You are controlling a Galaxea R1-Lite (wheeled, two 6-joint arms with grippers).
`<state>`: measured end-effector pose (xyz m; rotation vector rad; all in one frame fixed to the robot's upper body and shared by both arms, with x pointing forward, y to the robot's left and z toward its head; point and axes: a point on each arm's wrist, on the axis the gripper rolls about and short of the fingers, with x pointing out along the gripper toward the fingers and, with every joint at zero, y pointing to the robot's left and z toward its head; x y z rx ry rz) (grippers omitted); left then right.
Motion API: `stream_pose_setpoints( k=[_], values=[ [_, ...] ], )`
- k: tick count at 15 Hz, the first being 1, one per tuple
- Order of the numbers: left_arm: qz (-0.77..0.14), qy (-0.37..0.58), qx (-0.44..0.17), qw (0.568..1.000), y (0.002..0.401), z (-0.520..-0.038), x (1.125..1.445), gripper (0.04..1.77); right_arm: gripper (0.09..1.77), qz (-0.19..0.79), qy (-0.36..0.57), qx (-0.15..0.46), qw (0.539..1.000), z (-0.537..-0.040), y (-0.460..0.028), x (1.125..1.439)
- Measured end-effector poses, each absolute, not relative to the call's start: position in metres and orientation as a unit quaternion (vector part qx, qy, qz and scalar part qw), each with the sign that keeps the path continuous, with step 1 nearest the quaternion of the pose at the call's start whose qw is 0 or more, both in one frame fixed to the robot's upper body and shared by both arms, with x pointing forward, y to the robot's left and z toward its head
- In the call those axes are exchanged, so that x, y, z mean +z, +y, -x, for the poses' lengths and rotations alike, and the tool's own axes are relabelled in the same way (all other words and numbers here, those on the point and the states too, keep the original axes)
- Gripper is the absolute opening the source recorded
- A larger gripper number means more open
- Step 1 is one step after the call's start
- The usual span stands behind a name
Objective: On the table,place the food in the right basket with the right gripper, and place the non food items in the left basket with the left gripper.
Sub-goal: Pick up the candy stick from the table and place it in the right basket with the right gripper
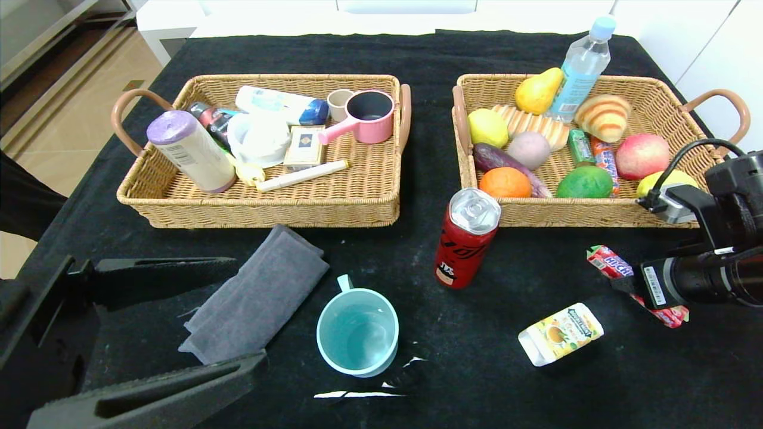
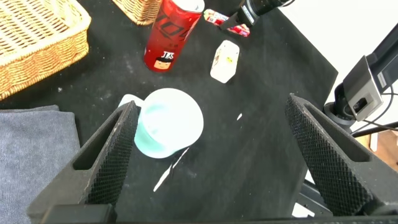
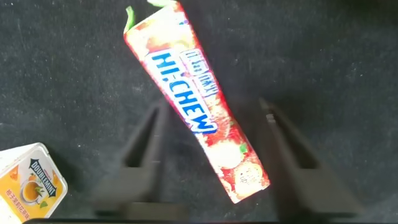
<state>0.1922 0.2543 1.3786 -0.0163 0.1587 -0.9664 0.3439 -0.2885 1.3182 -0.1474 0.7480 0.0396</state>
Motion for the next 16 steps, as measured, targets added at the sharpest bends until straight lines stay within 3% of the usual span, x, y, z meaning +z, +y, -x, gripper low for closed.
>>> stream_pose_setpoints(
  k=[2,3,4,16],
  values=[
    [0.008,0.077,-0.464,0.882,0.2542,-0.1922,1.3783,1.72,0.77,0.073,0.367,0.019,0.927,-0.3435,-0.2886,1.317],
    [0.007,0.077,-0.464,0.883,0.2541,-0.1924,1.378,1.72,0.44,0.073,0.368,0.019,0.927,-0.3433,-0.2887,1.3164],
    [0.007,0.079,-0.463,0.883,0.254,-0.1926,1.3774,1.72,0.36,0.074,0.368,0.019,0.927,-0.3432,-0.2887,1.316],
    [0.006,0.082,-0.461,0.884,0.2533,-0.1939,1.3749,1.72,0.36,0.074,0.374,0.024,0.924,-0.3401,-0.2885,1.3133]
  ],
)
